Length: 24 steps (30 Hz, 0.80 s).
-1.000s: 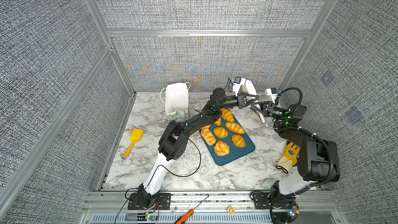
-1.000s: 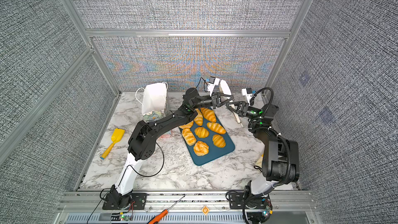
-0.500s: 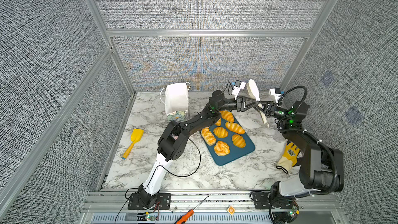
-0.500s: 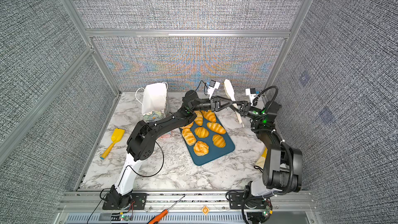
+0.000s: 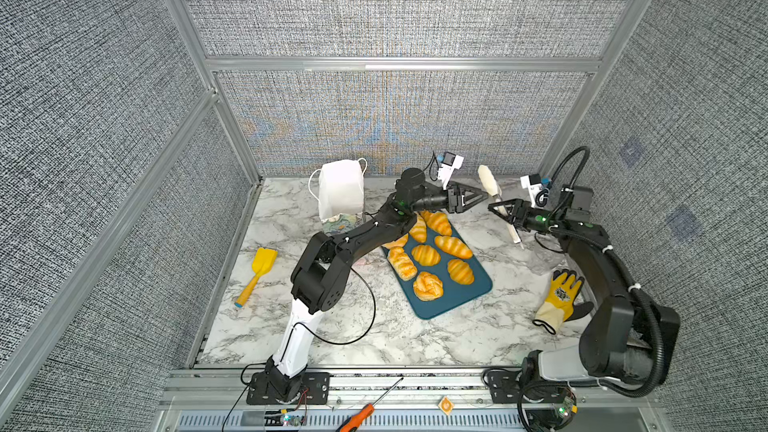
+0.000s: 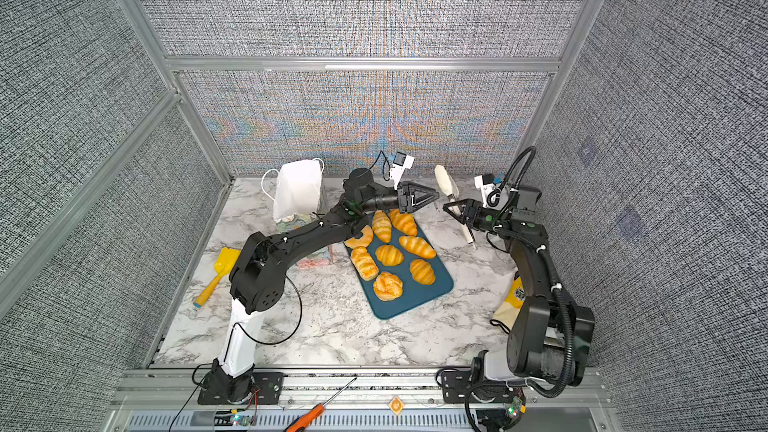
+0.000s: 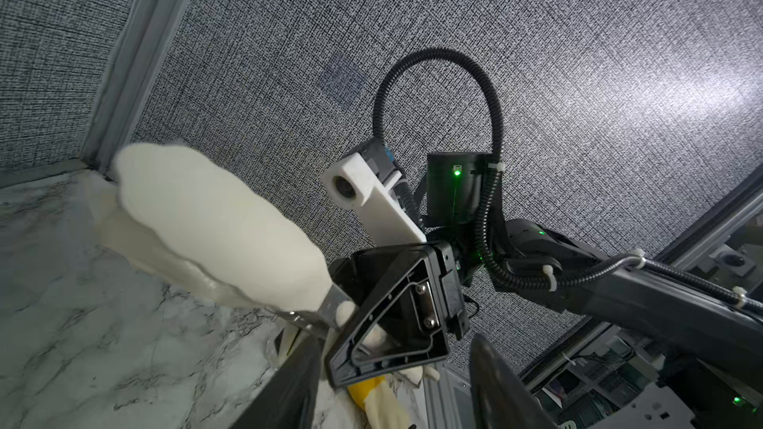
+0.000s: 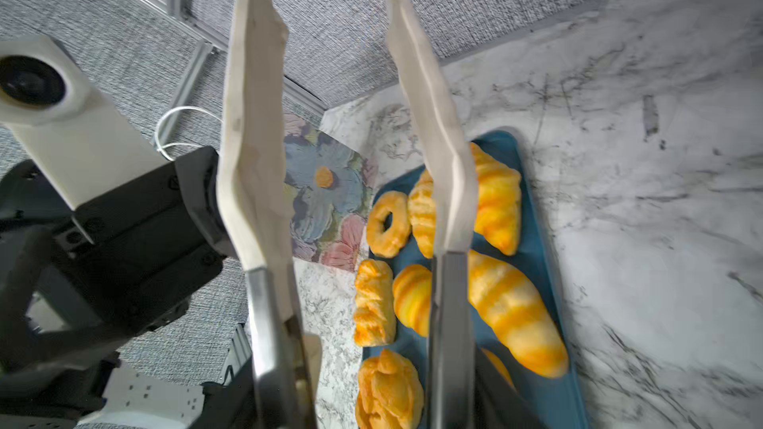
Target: Place the fake bread into the paper bag
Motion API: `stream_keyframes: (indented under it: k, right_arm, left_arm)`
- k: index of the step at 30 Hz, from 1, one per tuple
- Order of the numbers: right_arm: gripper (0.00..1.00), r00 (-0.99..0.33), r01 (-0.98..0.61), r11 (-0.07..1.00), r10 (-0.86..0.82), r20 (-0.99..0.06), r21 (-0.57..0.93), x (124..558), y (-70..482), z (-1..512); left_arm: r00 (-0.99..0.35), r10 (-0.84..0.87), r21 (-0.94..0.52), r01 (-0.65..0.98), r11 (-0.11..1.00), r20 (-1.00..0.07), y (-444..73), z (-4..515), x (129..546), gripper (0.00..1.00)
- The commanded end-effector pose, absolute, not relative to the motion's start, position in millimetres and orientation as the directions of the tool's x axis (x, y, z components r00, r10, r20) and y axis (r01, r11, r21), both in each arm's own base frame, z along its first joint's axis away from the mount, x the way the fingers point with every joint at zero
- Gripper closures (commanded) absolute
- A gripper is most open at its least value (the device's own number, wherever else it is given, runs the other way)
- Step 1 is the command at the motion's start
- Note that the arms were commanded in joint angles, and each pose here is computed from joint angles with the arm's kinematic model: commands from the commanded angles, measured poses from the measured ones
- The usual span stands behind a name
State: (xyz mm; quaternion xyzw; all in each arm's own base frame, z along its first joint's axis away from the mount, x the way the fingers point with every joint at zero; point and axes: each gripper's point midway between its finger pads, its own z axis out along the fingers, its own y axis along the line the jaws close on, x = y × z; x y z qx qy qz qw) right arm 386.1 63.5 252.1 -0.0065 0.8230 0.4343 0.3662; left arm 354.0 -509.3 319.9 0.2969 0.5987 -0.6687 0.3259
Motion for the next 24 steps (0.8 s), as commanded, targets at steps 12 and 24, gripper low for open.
stream_keyframes:
  k: [12, 24]
  right_arm:
    - [0.43, -0.841, -0.183, 0.892, 0.076, -0.535, 0.414, 350, 52, 187]
    - [0.42, -0.889, -0.182, 0.952, -0.052, -0.455, 0.245, 298, 70, 166]
  left_arm:
    - [-0.580, -0.046, -0.580, 0.802, 0.143, -0.814, -495, 301, 370, 0.33]
    - [-0.573, -0.053, -0.563, 0.777, 0.283, -0.818, -463, 289, 357, 0.27]
